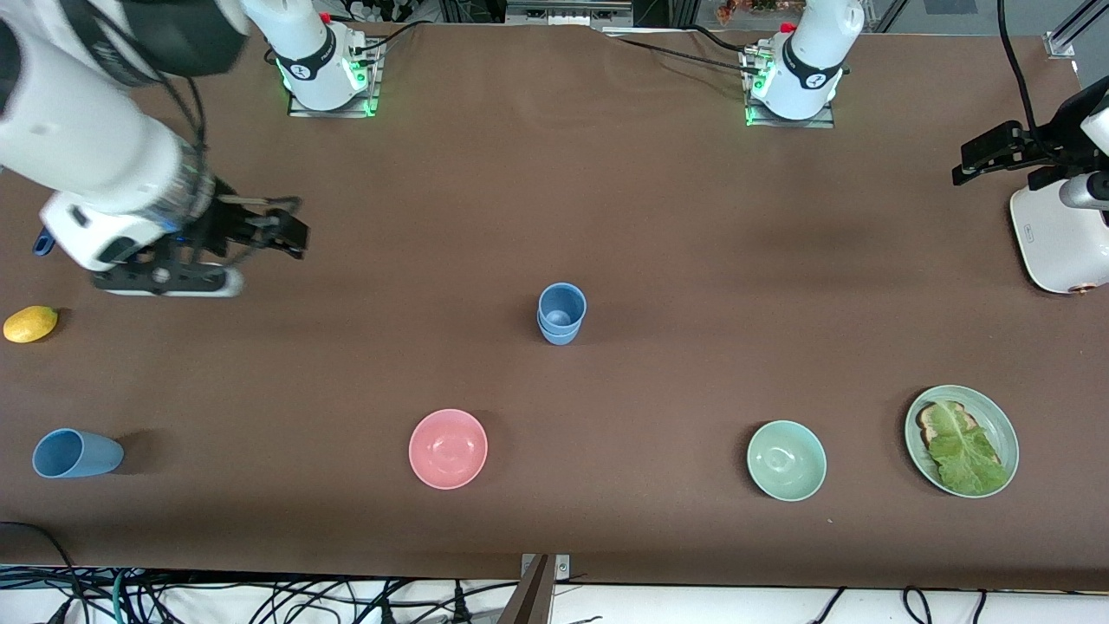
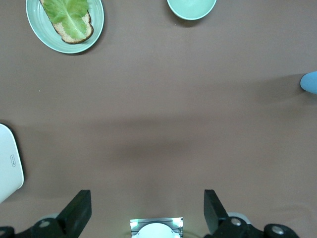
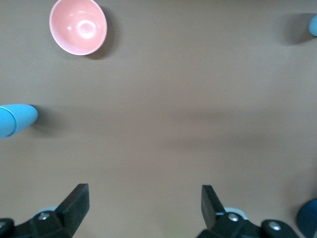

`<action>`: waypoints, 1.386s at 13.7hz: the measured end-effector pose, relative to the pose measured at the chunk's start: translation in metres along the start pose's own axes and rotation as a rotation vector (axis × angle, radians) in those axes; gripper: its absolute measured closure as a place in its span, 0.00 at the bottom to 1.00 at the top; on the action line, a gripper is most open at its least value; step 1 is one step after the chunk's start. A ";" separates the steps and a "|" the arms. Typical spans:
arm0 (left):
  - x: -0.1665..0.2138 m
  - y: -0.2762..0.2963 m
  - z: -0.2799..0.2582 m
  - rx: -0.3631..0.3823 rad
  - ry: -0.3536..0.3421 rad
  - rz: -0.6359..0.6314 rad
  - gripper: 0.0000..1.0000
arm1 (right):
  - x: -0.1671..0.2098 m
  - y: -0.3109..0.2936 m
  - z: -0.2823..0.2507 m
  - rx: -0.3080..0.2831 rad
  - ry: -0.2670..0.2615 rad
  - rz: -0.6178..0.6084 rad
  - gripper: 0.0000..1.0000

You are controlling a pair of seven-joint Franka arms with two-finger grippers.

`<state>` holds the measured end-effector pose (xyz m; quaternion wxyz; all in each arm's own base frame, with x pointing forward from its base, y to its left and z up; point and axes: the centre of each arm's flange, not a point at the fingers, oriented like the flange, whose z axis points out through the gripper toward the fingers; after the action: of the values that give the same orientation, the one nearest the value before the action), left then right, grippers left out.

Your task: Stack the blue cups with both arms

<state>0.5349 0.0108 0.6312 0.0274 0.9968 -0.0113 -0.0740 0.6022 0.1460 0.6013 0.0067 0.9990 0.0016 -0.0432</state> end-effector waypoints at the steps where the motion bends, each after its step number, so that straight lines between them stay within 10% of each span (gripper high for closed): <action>1: 0.000 0.000 0.000 0.000 0.000 0.000 0.00 | -0.007 0.024 -0.007 0.011 0.001 -0.015 0.00; 19: 0.001 0.000 0.000 0.000 0.001 0.000 0.00 | -0.036 0.100 -0.031 0.037 0.008 -0.118 0.00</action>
<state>0.5361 0.0107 0.6305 0.0274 0.9969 -0.0114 -0.0734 0.5698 0.0466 0.6364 -0.0146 0.9973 0.0599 -0.0395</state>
